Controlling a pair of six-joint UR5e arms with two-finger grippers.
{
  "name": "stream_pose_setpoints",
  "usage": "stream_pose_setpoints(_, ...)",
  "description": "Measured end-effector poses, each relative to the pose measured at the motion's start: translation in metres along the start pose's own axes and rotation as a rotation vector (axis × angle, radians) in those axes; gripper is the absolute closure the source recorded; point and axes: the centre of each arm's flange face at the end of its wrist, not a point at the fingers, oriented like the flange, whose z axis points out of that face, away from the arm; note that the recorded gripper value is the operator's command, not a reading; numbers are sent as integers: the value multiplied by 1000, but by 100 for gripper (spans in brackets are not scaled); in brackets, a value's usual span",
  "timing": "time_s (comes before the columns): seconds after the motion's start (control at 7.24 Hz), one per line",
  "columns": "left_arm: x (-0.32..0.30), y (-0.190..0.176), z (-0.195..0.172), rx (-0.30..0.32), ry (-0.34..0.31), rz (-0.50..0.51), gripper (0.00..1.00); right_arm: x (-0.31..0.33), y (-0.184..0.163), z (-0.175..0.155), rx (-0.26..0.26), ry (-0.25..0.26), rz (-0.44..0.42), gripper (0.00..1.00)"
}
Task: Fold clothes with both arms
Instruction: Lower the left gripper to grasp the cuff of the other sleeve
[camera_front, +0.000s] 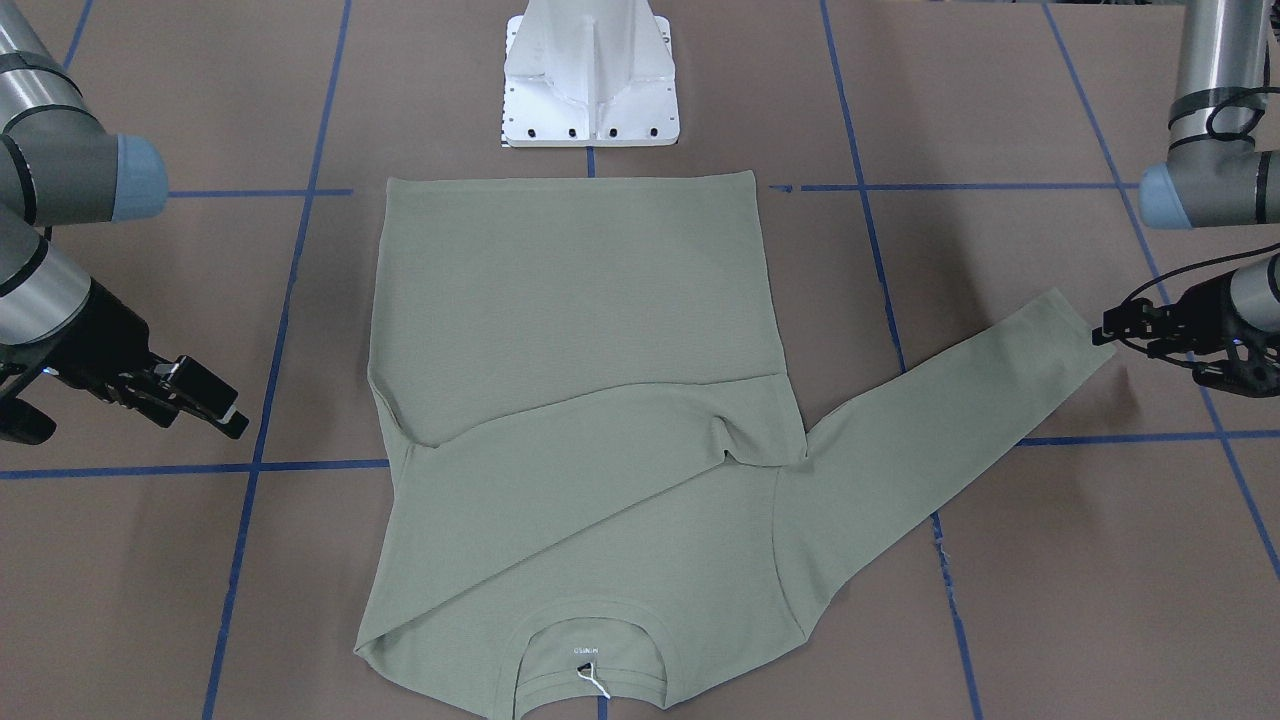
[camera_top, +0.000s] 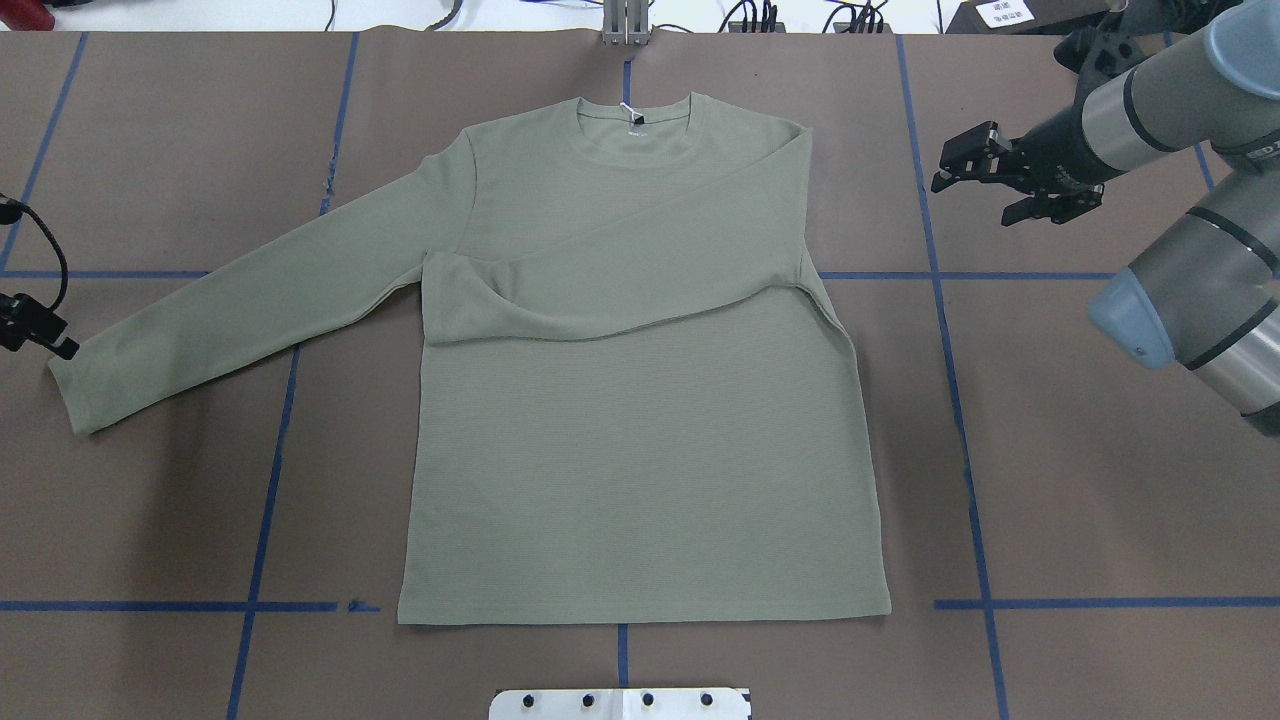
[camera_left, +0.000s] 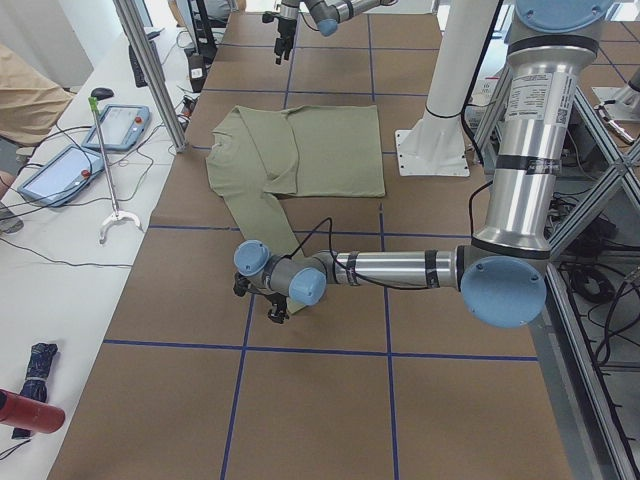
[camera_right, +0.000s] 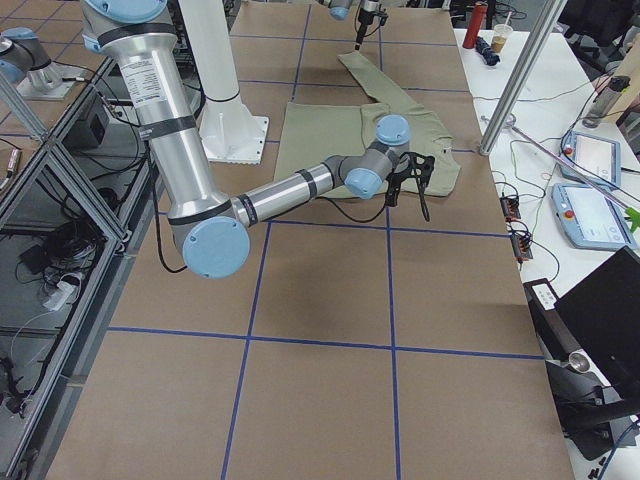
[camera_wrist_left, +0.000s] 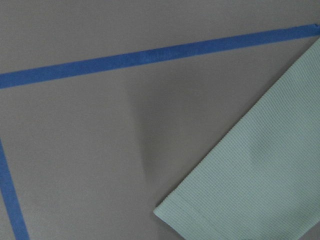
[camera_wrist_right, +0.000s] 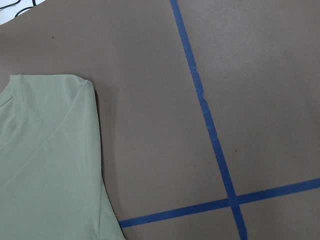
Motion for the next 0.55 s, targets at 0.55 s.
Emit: stream_pose_setpoints(0.55,-1,-3,8,-5,3,6,47,-4,0,0,3,-3,-4,0)
